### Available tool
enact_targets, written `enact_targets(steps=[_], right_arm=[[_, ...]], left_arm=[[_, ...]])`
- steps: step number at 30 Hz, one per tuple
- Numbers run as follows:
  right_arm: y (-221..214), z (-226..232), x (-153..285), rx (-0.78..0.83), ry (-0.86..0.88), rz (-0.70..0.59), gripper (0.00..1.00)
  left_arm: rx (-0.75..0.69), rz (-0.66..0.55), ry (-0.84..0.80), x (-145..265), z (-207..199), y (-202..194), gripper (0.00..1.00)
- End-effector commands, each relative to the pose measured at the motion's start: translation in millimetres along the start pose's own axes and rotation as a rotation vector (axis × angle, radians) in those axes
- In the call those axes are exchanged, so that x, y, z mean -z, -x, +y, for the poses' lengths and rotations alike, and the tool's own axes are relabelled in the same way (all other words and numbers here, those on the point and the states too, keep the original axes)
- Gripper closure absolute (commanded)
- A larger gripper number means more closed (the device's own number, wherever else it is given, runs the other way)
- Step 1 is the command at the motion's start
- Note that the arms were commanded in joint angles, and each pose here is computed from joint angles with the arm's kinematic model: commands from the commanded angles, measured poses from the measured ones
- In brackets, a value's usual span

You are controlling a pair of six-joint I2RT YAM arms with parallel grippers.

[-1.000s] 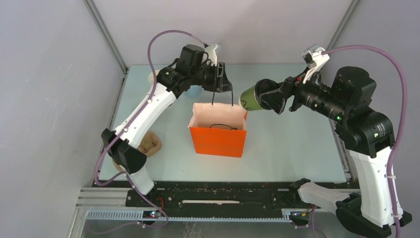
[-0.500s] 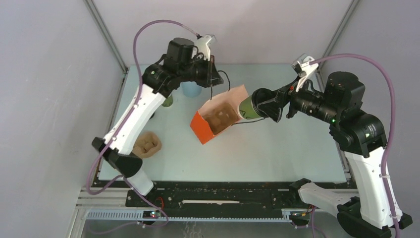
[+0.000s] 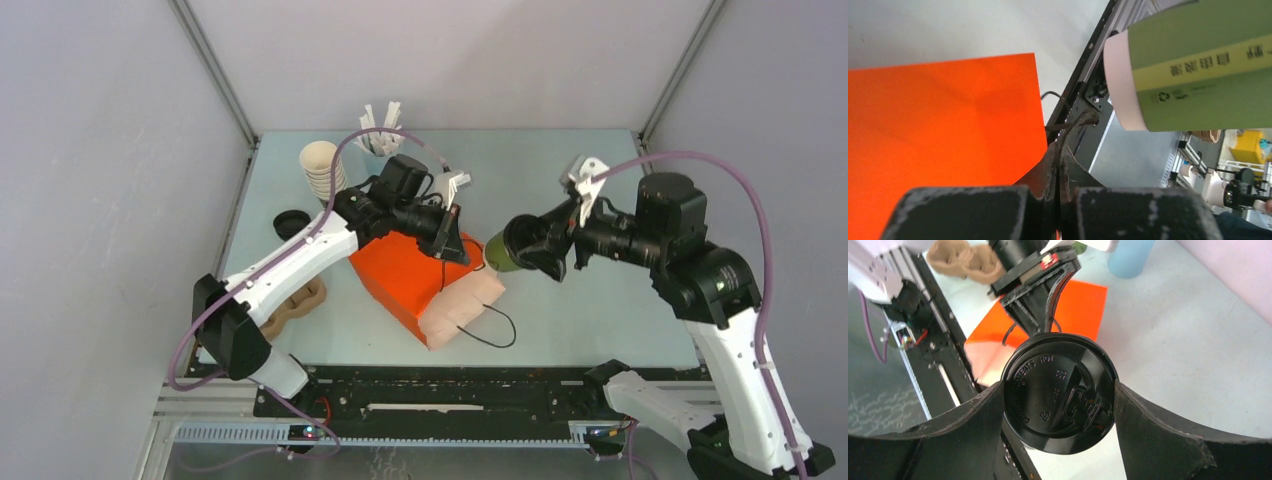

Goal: Pack the takeout coffee

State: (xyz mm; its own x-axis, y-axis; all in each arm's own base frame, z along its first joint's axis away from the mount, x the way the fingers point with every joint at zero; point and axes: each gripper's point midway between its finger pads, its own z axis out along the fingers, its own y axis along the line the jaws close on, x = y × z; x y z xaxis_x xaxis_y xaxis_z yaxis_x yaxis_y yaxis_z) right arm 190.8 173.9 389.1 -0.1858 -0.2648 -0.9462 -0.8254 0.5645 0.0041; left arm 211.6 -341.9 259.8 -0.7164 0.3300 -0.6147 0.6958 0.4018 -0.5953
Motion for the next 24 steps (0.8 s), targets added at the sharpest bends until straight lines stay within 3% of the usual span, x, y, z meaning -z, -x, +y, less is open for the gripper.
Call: enact_targets(steps=[1, 14, 24], right_arm=[[-23.2, 24.2, 7.3, 0.127, 0.099, -0.041, 0.56], [-54.1, 66.2, 13.5, 0.304, 0.27, -0.111, 0.54], [-39.5, 74.8, -29.7, 0.59, 0.369, -0.164, 0.5]], left_arm=[[-0.07, -0.113, -0.087, 24.1, -30.7, 14.8, 1.0], [-0.07, -0.173, -0.124, 62.1, -61.0, 14.3, 1.0], [-0.055, -0.135, -0.098, 65.2, -54.5, -8.1, 1.0]])
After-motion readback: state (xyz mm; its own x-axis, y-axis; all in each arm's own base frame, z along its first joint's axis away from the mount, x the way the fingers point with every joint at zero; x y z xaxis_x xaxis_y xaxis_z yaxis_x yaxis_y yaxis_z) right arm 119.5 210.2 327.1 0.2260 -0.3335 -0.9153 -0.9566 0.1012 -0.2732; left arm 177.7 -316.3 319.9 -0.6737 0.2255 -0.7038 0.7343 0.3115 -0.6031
